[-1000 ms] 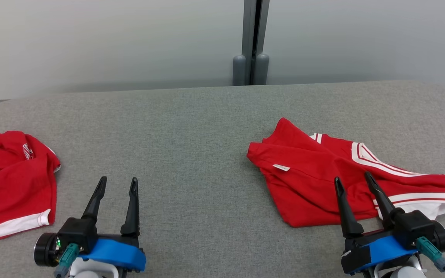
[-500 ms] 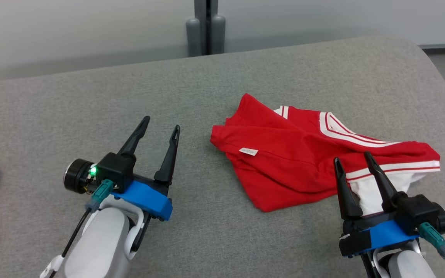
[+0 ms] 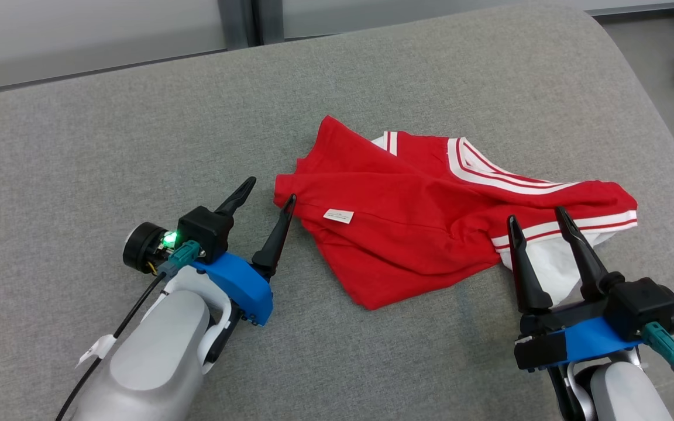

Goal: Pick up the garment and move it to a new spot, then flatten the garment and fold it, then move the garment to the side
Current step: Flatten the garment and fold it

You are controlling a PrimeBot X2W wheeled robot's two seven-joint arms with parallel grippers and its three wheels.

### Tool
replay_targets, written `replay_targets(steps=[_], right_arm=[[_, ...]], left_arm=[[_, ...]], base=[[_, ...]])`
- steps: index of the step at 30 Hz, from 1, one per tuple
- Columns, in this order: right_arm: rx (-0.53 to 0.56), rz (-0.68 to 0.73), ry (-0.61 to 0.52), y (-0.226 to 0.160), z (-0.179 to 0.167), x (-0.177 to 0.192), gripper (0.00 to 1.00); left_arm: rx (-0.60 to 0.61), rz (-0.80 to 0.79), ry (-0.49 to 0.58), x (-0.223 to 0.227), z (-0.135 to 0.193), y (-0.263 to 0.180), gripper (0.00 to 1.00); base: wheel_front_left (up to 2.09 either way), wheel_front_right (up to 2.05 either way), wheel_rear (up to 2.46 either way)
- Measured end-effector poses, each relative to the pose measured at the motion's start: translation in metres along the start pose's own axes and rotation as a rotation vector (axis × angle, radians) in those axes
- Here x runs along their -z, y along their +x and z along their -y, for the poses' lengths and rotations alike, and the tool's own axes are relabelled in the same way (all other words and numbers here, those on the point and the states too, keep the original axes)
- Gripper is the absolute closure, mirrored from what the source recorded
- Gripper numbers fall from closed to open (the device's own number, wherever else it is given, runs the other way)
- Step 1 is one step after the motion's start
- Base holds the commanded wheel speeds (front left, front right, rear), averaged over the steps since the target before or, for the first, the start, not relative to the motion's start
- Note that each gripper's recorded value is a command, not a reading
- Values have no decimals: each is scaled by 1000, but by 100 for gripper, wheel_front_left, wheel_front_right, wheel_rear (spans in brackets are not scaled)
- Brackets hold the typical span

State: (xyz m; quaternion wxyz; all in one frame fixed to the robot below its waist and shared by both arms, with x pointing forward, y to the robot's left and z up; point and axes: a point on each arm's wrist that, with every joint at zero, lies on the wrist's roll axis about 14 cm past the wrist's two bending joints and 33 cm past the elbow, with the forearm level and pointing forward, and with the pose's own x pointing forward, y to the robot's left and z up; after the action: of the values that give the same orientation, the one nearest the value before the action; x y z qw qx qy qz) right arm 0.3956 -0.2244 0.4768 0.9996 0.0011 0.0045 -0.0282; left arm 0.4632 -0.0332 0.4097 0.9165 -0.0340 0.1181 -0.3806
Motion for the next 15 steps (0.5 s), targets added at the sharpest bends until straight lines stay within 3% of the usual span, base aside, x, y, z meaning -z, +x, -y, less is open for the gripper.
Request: replay_targets(steps=[6,15], right_arm=[[16,-2,-5,0,6,0,0],[40,-5,-8,-2,14,0,0]], left_arm=[[31,-57,-46,16,6,9,0],[113,-99,-31,23,24,23,0]], base=[[0,0,0],[0,0,0]])
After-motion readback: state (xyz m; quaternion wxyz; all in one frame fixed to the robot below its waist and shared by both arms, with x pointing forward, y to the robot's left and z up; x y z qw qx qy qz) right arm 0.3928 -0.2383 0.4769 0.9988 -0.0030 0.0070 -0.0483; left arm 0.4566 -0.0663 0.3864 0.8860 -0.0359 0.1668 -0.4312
